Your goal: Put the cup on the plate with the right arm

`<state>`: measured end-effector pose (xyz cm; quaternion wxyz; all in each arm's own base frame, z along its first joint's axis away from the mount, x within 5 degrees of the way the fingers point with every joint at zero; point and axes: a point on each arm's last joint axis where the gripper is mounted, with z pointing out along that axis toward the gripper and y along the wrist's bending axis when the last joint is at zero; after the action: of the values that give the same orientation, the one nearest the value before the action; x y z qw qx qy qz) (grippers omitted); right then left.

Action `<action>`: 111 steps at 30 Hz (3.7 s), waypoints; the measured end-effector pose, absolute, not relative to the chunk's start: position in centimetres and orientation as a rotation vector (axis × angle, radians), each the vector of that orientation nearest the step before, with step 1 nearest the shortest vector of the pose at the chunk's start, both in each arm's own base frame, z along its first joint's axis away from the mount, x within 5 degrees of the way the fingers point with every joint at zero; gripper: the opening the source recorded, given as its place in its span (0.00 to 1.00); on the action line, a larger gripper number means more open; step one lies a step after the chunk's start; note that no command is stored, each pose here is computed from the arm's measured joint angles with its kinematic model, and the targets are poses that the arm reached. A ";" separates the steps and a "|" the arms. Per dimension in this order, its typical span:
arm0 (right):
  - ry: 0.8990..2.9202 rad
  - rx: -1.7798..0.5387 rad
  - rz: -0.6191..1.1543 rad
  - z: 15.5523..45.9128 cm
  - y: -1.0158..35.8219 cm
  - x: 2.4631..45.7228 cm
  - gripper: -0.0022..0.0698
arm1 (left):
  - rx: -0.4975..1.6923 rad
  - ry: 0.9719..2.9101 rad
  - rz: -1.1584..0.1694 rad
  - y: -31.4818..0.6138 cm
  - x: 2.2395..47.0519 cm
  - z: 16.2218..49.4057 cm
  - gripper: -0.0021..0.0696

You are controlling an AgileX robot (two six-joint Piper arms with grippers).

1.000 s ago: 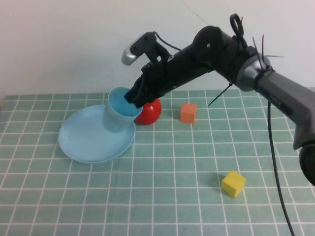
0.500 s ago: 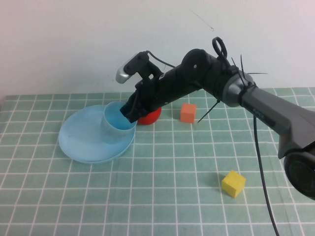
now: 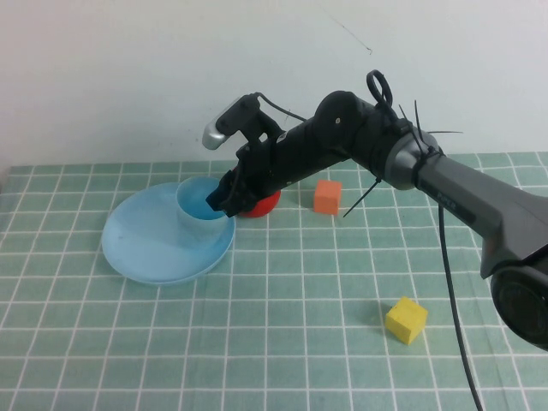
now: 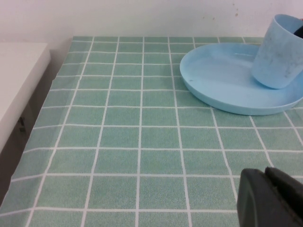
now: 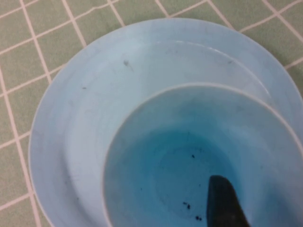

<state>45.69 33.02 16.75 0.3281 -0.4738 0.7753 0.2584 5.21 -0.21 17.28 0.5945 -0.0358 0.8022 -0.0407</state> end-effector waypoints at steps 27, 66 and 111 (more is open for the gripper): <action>1.887 -1.387 0.780 30.4 28.6 44.5 0.33 | -0.083 1.864 -0.095 -0.2 5.2 17.3 0.02; 2.090 -0.895 -0.406 50.8 5.7 22.5 0.03 | -0.083 1.864 -0.095 -0.2 5.2 17.3 0.03; 1.898 -0.517 0.080 27.2 1.6 4.8 0.03 | -0.083 1.864 -0.095 -0.2 5.2 17.3 0.03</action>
<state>4.77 1.56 27.15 0.5535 -0.2188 0.8029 0.0338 5.21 -0.21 17.28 0.5945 -0.0358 0.8022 -0.0407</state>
